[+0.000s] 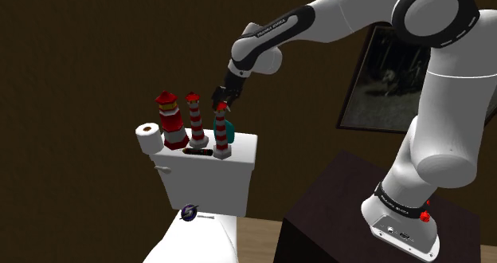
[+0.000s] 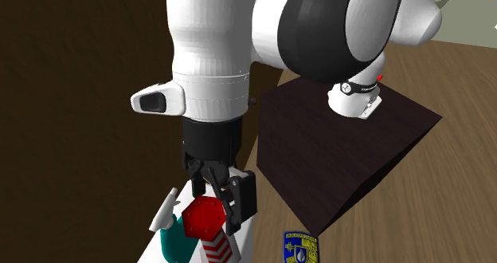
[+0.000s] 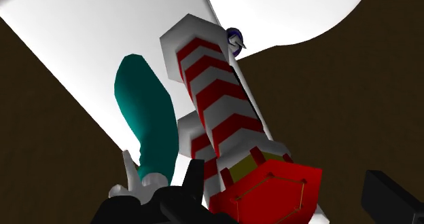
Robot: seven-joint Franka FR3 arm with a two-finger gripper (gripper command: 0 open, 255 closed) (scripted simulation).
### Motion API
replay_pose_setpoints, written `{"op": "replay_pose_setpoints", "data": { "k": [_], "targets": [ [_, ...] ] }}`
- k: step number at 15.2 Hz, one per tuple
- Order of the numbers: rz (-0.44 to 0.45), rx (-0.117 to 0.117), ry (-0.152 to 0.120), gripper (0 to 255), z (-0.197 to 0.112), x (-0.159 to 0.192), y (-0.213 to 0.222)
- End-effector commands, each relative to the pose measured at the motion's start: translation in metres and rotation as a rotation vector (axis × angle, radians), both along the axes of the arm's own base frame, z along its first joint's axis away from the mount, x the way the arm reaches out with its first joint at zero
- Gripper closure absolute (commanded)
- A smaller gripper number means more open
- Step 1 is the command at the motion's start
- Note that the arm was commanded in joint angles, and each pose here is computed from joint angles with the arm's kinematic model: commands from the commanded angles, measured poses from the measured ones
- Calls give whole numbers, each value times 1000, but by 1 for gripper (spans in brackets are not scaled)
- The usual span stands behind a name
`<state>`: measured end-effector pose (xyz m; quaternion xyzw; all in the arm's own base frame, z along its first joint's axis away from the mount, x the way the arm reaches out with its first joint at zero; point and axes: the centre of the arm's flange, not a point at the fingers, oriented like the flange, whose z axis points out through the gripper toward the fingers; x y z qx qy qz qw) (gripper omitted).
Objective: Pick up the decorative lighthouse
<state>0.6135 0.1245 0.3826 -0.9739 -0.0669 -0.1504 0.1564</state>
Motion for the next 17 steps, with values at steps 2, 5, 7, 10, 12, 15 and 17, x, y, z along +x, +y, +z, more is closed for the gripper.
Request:
{"op": "replay_pose_setpoints", "data": {
  "k": [2,5,7,10,12,15,17],
  "targets": [
    [0,0,0,0,-15,0,0],
    [0,0,0,0,-18,0,0],
    [0,0,0,255,-18,0,0],
    [0,0,0,255,-18,0,0],
    [0,0,0,255,-18,0,0],
    [0,0,0,255,-18,0,0],
    [0,0,0,255,-8,0,0]
  ]
}}
